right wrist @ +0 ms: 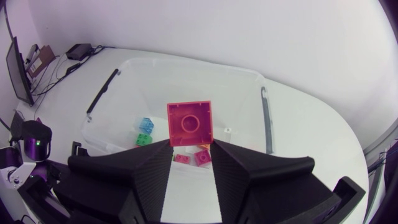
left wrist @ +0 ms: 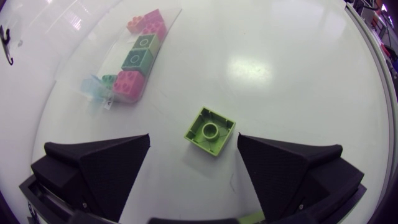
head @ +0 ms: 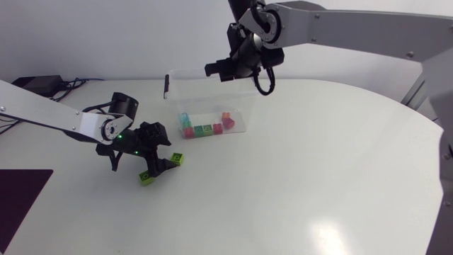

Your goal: Place the duplo bricks in the container

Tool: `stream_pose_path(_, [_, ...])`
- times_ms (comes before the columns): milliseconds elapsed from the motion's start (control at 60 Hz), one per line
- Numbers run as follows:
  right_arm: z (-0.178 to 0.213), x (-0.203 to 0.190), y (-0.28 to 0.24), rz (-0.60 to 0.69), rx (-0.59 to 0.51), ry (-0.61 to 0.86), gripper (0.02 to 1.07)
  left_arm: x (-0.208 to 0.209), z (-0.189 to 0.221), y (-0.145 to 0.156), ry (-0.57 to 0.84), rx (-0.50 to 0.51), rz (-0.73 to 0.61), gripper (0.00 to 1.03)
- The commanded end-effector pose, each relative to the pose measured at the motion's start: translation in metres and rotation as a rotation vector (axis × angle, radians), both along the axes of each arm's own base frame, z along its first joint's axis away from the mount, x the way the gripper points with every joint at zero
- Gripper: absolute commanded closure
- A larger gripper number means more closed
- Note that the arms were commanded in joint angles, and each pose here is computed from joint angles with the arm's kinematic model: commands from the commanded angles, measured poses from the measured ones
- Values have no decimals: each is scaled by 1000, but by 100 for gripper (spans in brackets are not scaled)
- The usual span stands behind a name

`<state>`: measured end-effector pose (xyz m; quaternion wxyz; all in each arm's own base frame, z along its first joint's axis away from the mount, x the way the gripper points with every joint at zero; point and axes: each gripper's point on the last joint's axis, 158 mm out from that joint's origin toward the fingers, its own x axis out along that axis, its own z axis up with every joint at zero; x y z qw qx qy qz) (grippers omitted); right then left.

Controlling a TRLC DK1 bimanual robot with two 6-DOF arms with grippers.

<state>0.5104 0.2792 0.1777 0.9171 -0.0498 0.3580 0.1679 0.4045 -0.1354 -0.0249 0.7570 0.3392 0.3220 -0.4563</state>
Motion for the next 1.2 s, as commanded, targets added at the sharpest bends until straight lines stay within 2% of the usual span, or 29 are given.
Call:
stream_pose_path(0, [-20,12,-4,-16,-29,36,51,5,-4,4,-12,10,-13,5])
stream_pose_path(33, [-22,15,-5,-19,-30,37,42,5,-4,4,-12,10,-11,5])
stream_pose_path(100, [-22,15,-4,-20,-30,40,32,6,-4,6,-13,10,-8,5])
stream_pose_path(200, [-16,14,-4,-18,-27,35,25,8,-2,7,-20,10,-7,5])
stream_pose_path(367, [3,2,-11,-14,-22,17,24,15,-4,5,-28,11,-12,5])
stream_pose_path(533, [11,-29,-14,32,-43,14,24,22,-8,1,-29,14,-23,5])
stream_pose_path(717, [-1,-52,-28,62,-69,45,24,16,-19,-5,-11,19,-58,5])
stream_pose_path(900, [-15,-71,-36,80,-80,68,24,3,-14,-24,-1,2,-105,6])
stream_pose_path(983, [-18,-77,-38,87,-84,71,24,-5,-16,-31,13,2,-125,16])
stream_pose_path(1017, [-17,-79,-38,89,-83,70,24,-9,-17,-35,25,4,-135,24])
stream_pose_path(1067, [-17,-83,-38,95,-85,66,24,-12,-17,-36,41,6,-139,38])
stream_pose_path(1083, [-17,-84,-39,96,-86,65,24,-14,-17,-37,55,8,-139,50])
stream_pose_path(1133, [-18,-87,-40,99,-89,67,24,-16,-15,-37,76,11,-140,76])
stream_pose_path(1150, [-17,-87,-40,99,-88,66,24,-16,-15,-37,79,11,-140,80])
stream_pose_path(1183, [-17,-89,-41,103,-90,65,24,-18,-12,-35,91,17,-143,80])
